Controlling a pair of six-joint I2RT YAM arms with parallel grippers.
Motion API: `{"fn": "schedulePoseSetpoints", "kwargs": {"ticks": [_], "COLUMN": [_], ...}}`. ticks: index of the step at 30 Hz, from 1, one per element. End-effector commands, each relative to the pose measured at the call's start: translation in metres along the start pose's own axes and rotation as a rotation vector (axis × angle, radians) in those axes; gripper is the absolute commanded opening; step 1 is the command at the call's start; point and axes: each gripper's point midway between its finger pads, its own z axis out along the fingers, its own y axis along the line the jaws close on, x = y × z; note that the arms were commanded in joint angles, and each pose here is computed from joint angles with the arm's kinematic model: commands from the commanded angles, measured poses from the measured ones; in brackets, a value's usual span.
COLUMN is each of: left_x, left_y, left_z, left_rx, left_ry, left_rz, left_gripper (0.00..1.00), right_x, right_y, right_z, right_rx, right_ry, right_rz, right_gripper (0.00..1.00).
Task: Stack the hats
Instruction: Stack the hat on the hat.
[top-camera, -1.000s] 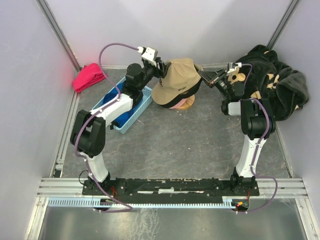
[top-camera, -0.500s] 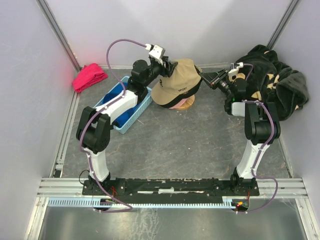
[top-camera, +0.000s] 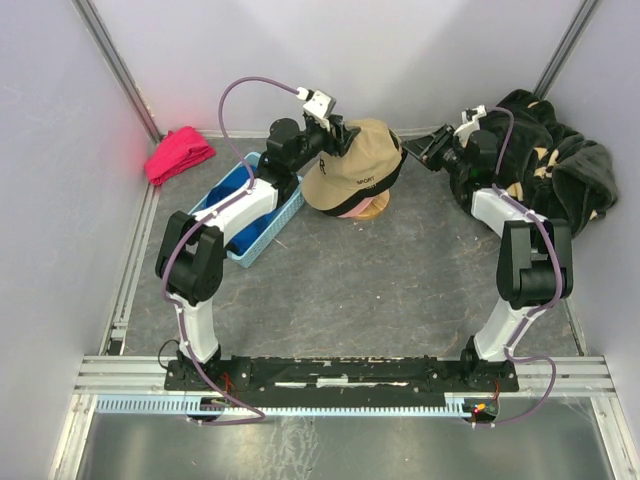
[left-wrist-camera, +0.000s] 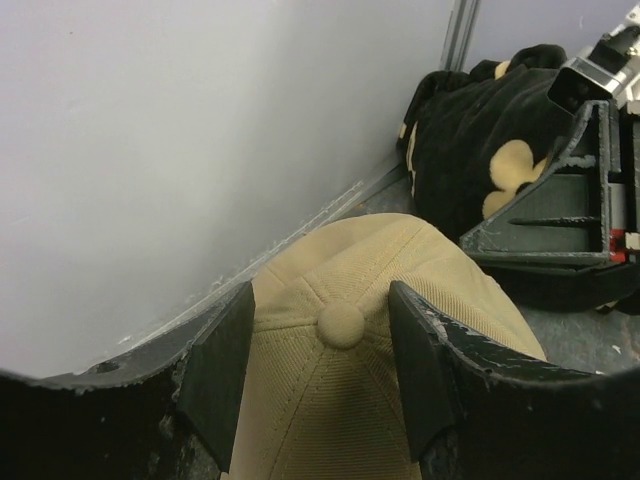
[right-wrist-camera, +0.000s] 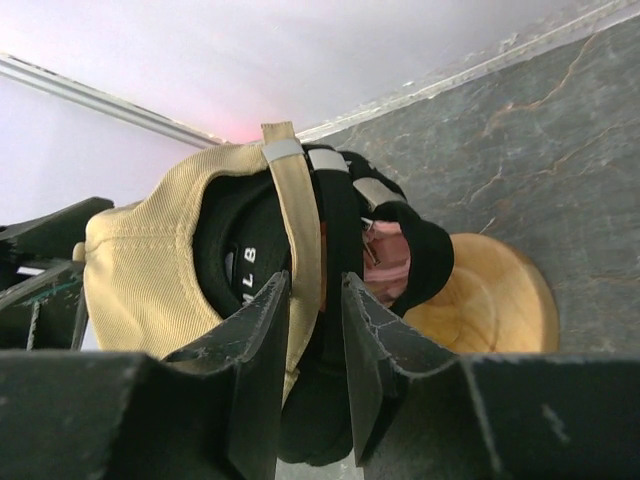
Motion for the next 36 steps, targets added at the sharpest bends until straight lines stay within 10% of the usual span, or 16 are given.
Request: {"fn": "schedulePoseSetpoints", "kwargs": {"ticks": [1, 36], "left_x": [-0.015, -0.013], "left_y": [-0.015, -0.025], "left_z": [0.008, 0.016], "left_rx": [0.061, 0.088], "left_ry": [-0.028, -0.028], "left_rz": [0.018, 0.02], "left_gripper": [0.63, 0.63], "right_x": [-0.022, -0.033], "right_y": [0.027, 0.025], "right_z": [0.003, 0.025], "right_rx": [0.021, 0.222], "right_ry": [-0.015, 0.008], "right_rz": [-0.132, -0.38], "right_gripper": [0.36, 0.36]}}
